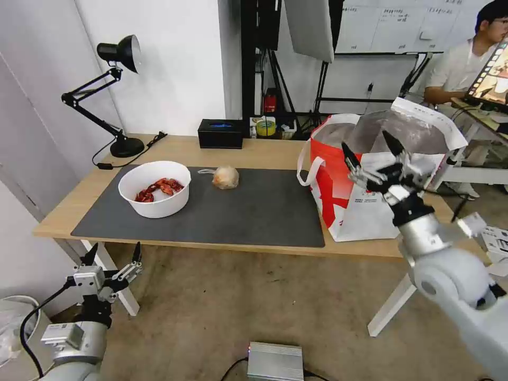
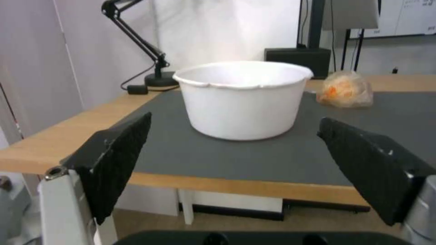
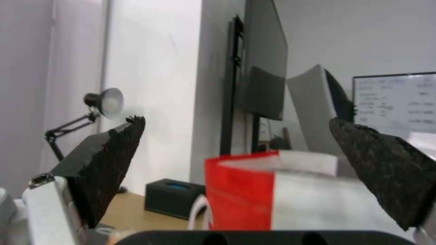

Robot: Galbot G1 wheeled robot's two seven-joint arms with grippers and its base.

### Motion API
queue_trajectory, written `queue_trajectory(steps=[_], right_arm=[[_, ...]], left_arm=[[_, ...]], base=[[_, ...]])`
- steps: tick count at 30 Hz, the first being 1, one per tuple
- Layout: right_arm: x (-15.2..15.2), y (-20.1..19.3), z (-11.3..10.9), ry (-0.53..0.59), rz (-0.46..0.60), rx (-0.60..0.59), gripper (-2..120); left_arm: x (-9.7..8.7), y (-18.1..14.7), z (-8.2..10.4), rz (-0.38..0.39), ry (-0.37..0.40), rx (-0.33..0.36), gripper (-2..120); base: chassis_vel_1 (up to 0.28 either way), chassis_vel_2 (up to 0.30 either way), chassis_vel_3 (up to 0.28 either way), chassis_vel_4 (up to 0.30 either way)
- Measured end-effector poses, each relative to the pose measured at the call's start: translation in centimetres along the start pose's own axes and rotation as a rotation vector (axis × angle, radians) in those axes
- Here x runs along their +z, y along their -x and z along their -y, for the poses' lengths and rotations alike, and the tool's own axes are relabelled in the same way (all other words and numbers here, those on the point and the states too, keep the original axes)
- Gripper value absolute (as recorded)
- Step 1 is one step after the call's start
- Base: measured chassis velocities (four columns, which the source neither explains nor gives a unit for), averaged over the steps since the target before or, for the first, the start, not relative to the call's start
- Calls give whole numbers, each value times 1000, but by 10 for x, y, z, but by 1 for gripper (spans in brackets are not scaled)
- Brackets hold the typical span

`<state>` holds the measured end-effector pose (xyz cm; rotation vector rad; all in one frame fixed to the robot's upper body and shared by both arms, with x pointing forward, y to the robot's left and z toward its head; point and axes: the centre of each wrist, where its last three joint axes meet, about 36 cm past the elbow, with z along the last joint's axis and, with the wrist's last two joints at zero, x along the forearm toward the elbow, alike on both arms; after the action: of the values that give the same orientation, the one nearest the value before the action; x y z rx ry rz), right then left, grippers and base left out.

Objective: Pick up the trash from the table and place it into the takeout bag.

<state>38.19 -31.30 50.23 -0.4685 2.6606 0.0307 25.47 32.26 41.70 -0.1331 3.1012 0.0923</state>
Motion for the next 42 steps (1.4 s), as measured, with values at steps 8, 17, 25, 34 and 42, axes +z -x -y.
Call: queue_trajectory(steps=[8,17,25,34,42], right_arm=[[17,-26,-14,-4,-29,63,100],[38,-82,-43,4,-150,153,100],[52,-109,-60,3,-279,217,100],[62,-129,-73,-5,-392,250,100],[74,-137,-91,-10,-431,246,100]], left_arm=[[6,2,1,-9,2,29,100],[15,6,7,-15,-10,84,100],[19,6,7,-21,-6,116,100],[26,5,1,-20,0,148,100],[30,9,3,-18,-11,145,100]], base=[[0,0,0,0],[0,0,0,0],[0,0,0,0],[0,0,0,0],[0,0,0,0]])
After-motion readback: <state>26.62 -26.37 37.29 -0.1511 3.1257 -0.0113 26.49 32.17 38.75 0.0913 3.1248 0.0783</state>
